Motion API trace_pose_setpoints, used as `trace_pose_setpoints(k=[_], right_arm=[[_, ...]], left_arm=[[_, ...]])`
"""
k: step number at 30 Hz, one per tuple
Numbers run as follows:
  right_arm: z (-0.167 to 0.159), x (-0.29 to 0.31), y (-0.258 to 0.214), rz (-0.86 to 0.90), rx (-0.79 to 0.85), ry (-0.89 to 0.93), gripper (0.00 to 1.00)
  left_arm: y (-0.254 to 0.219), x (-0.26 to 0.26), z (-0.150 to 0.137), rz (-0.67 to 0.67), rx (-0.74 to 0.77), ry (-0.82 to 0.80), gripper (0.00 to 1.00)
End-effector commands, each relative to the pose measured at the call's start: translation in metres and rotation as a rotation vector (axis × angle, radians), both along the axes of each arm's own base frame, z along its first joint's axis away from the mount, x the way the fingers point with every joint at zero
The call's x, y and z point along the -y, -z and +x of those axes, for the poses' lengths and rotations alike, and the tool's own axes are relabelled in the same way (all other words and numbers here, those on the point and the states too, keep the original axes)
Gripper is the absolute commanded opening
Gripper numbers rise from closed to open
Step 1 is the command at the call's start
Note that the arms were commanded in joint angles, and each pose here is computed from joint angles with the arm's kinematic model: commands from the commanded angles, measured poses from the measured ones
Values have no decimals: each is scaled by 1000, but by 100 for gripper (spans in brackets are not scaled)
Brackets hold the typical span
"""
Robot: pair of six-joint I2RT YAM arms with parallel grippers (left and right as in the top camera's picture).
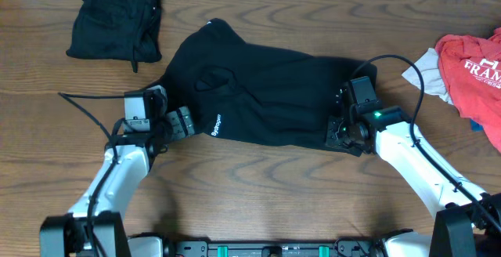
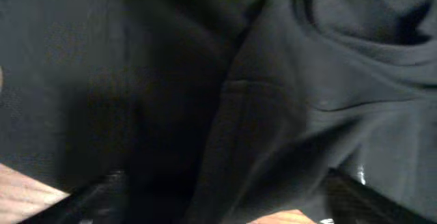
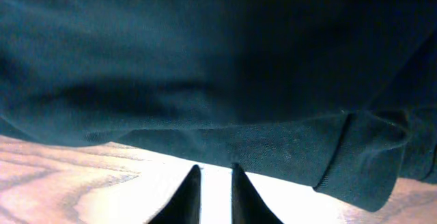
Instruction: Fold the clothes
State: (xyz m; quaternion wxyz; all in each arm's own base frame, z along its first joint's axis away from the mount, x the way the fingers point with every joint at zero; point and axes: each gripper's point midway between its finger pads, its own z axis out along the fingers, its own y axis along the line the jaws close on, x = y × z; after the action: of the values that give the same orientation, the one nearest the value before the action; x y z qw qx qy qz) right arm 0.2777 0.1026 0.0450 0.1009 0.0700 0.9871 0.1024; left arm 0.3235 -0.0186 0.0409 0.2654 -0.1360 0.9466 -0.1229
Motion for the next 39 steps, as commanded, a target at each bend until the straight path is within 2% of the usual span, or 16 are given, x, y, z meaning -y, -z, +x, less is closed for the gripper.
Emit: trace_pose_setpoints(k=[1,8,11,13,16,17,19,21,22,23,30,35,39], right_arm=[[0,-1,-1,8,7,-29,21],[-2,-4,-1,25,-1,-41,22],[-3,-7,-1,42,-6,-46,22],[-4,-8,-1,47,-5,-65,23],[-5,-8,1,39,-8,-89,22],[-5,-8,2,38,-11,-91,21],[-5,-9,6,38,-20,-92,15],[-4,-11,9,40,-24,-98,8],[-3,-13,11,40,-23,-102,5],[-1,-14,11,42,-17,-104,3],[1,-17,12,47,-7,-109,1],[-2,-18,15,57,-22,-114,1],[0,-46,17,198,1,-232,1]], left_arm=[[-15,1,10,1,52,25,98],[-5,1,14,18,46,56,98],[0,15,11,-36,33,121,100],[1,21,9,-66,28,147,95],[8,24,6,-78,3,153,77],[10,24,5,-80,-7,154,67],[14,26,2,-89,-24,158,40],[16,27,0,-100,-39,162,22],[16,27,-1,-100,-43,161,10],[17,27,-3,-101,-49,160,6],[24,24,-13,-92,-105,140,6],[31,4,-17,-39,-154,13,6],[31,-3,-17,-40,-155,-18,6]])
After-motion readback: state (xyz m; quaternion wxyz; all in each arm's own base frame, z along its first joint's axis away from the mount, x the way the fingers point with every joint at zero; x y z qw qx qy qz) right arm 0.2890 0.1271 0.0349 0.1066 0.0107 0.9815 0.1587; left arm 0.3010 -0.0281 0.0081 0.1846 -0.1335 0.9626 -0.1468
